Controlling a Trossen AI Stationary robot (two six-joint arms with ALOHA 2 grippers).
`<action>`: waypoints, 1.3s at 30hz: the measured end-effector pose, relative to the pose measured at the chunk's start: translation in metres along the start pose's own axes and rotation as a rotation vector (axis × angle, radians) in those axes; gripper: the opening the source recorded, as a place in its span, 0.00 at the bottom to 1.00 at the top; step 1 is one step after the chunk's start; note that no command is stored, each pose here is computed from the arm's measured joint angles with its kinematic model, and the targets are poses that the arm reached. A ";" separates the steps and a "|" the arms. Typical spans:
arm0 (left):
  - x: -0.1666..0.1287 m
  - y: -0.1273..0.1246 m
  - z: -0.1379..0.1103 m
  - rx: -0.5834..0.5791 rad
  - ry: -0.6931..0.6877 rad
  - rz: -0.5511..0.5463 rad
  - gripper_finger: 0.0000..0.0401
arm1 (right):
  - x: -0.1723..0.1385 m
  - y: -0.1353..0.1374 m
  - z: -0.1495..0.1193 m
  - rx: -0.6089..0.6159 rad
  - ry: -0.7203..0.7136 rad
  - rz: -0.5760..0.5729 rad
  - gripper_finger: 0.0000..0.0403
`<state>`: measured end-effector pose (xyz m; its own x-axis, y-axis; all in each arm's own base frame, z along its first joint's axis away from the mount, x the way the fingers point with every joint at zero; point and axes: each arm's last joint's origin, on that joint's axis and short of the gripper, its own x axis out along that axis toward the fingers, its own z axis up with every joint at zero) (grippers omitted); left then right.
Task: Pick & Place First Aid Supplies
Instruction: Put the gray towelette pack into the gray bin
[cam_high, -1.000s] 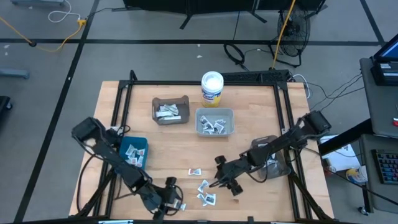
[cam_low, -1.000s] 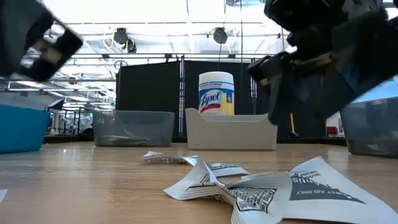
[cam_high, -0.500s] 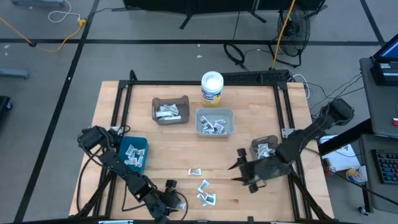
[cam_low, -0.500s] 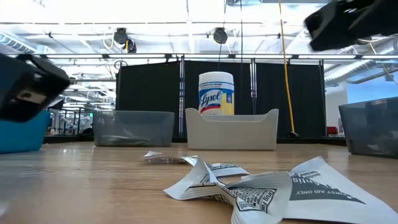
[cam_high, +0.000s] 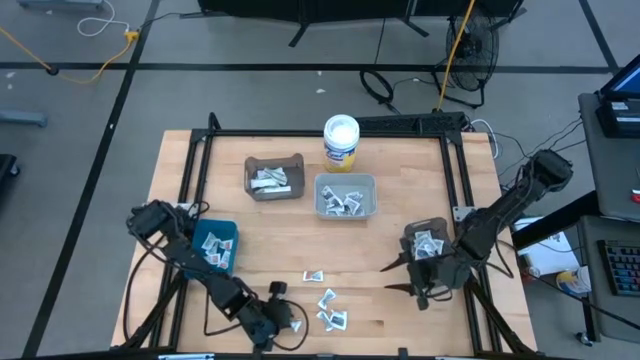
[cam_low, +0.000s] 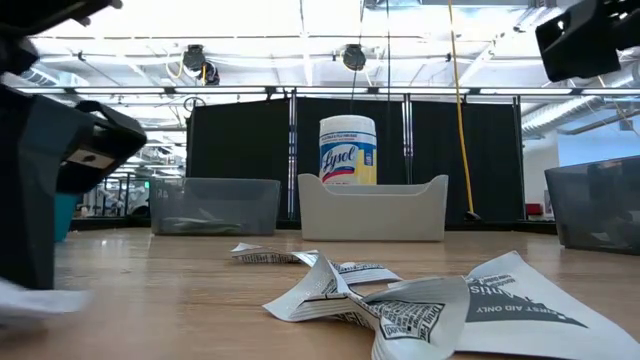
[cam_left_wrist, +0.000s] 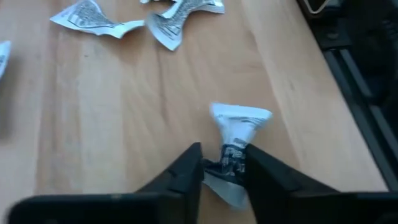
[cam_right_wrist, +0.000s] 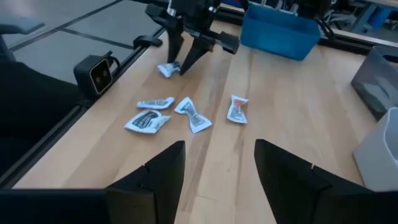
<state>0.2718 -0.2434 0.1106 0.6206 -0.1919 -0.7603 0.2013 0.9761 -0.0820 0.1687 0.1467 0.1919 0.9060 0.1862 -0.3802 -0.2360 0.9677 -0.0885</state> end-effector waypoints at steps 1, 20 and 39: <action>0.000 0.002 0.001 0.006 0.000 0.003 0.25 | 0.000 0.000 -0.001 -0.003 0.002 0.002 0.46; -0.011 0.055 0.075 0.135 -0.154 0.160 0.06 | -0.001 -0.004 -0.006 -0.073 -0.009 -0.126 0.46; -0.005 0.150 0.122 0.189 -0.227 0.071 0.07 | 0.000 -0.011 -0.023 -0.086 -0.002 -0.142 0.46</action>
<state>0.3909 -0.1084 0.1807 0.7873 -0.1627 -0.5948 0.2759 0.9556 0.1038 0.1636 0.1323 0.1719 0.9332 0.0489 -0.3561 -0.1346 0.9662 -0.2200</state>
